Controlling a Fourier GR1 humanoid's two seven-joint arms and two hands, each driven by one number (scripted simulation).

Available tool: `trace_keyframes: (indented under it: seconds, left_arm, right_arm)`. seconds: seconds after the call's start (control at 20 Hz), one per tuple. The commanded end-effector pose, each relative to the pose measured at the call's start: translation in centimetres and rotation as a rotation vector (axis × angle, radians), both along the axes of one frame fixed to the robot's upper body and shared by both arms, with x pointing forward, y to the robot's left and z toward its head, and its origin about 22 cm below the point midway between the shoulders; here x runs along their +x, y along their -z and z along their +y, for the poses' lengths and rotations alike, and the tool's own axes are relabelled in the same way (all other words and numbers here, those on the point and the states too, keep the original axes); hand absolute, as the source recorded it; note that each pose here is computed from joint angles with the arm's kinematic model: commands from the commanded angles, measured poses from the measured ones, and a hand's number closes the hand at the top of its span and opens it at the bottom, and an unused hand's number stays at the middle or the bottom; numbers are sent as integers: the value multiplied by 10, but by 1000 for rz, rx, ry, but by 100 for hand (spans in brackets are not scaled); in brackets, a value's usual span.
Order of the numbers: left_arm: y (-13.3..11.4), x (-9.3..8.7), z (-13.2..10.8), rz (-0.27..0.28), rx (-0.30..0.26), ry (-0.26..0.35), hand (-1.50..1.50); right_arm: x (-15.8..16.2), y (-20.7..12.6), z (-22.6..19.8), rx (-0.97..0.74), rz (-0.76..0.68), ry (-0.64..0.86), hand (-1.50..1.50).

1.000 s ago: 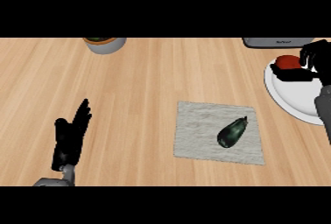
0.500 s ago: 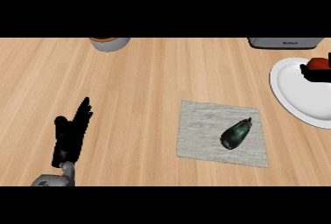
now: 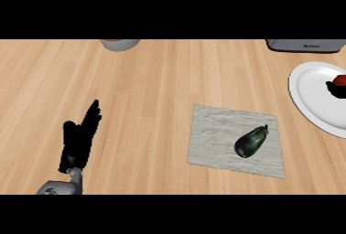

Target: Pick the bell pepper from the placemat and place it in the plate

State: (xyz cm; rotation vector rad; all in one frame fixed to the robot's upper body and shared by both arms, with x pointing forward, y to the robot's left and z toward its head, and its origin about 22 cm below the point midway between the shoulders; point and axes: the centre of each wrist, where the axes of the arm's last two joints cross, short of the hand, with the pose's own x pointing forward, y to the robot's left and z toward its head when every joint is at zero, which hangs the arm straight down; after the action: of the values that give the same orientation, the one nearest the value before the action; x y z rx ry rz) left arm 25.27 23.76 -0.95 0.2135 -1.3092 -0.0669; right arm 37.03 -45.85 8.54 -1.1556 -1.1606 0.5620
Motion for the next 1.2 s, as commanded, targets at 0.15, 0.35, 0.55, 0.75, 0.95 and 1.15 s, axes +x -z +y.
trace_keyframes:
  seconds: [0.15,0.35,0.55,0.75,0.95,1.15]
  left_arm:
    - [-2,7,-8,2,-4,11,0]
    - [-8,13,-5,5,-3,8,0]
    - [-2,12,0,-6,-21,-3,0]
    - [-4,5,0,9,-8,-19,0]
    - [-10,8,12,16,6,-28,0]
    - [3,-3,16,7,2,-22,0]
  right_arm:
    - [-15,20,-13,76,266,-33,150]
    - [-30,14,-34,136,272,-120,-150]
    - [-24,15,-26,216,132,-235,-150]
    - [-25,6,-34,450,-166,-267,-150]
    - [-27,-3,-41,675,-335,-211,-150]
    - [-64,10,-71,740,-337,-228,-150]
